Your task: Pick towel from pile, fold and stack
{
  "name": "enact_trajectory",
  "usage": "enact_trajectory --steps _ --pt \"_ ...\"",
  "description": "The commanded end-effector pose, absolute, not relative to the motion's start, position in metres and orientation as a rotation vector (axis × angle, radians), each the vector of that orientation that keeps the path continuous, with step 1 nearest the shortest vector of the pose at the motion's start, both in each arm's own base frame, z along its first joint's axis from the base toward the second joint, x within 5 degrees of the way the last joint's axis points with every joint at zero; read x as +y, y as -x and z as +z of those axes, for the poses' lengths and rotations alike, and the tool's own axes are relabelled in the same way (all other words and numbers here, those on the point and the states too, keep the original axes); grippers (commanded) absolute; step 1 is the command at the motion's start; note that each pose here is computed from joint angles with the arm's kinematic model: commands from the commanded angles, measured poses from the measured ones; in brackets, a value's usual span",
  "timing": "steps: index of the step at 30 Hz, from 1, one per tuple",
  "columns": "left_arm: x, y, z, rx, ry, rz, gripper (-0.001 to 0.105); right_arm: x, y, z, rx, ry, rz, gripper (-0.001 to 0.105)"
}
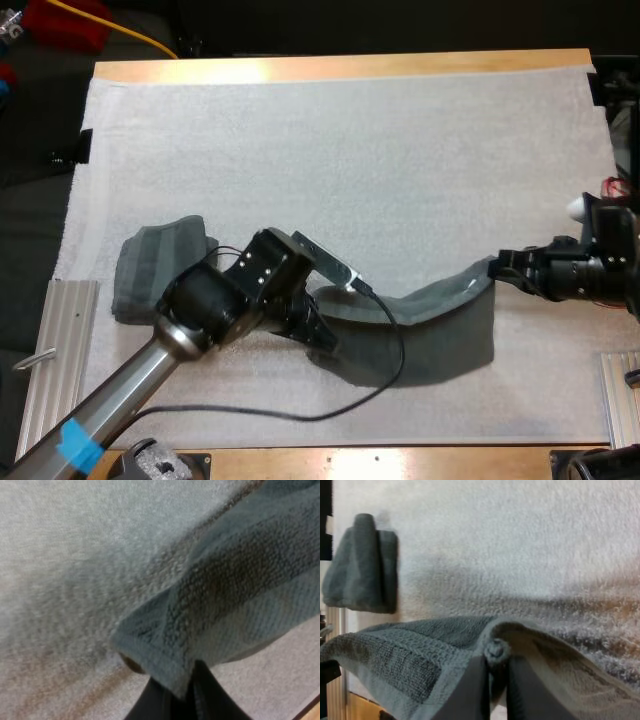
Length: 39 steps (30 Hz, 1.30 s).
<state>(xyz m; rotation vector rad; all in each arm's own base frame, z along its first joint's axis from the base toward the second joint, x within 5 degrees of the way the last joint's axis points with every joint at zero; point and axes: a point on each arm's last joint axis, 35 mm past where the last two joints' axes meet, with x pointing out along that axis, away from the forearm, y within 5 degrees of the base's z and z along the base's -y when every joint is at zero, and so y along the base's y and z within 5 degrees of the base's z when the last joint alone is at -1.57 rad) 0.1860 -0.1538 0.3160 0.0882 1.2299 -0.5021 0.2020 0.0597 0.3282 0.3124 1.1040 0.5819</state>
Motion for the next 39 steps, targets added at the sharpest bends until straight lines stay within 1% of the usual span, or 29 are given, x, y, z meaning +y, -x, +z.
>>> enact_trajectory --steps 1,6,11,16,18,20,23,26,29,34,35,39 --pt "-0.154 -0.192 0.316 1.212 -0.055 -0.533 0.0 0.061 -0.208 0.324 1.113 -0.309 0.57 0.002" --pt "-0.149 -0.217 0.307 1.215 0.035 -0.543 0.0 0.065 -0.227 0.315 1.101 -0.331 0.546 0.002" --pt "-0.139 -0.243 0.289 1.272 0.143 -0.543 0.0 0.069 -0.247 0.298 1.138 -0.367 0.524 0.002" --pt "-0.129 -0.267 0.269 1.325 0.272 -0.58 0.0 0.074 -0.268 0.281 1.163 -0.463 0.508 0.002" --pt "-0.122 -0.281 0.253 1.38 0.371 -0.612 0.0 0.078 -0.281 0.267 1.206 -0.559 0.473 0.002" --pt "-0.119 -0.285 0.247 1.396 0.408 -0.614 0.0 0.079 -0.286 0.26 1.225 -0.591 0.467 0.002" --pt "-0.108 -0.301 0.231 1.433 0.561 -0.638 0.0 0.082 -0.295 0.248 1.258 -0.657 0.445 0.002" --pt "-0.102 -0.309 0.225 1.432 0.629 -0.635 0.0 0.083 -0.301 0.24 1.269 -0.691 0.418 0.002" --pt "-0.09 -0.323 0.213 1.433 0.757 -0.633 0.0 0.085 -0.309 0.234 1.265 -0.74 0.392 0.002" --pt "-0.078 -0.337 0.196 1.442 0.881 -0.622 0.0 0.087 -0.321 0.223 1.254 -0.818 0.342 0.002" --pt "-0.074 -0.345 0.183 1.459 0.956 -0.597 0.0 0.087 -0.328 0.215 1.254 -0.863 0.31 0.002" --pt "-0.075 -0.355 0.174 1.44 0.999 -0.592 0.0 0.088 -0.337 0.207 1.225 -0.894 0.274 0.002"
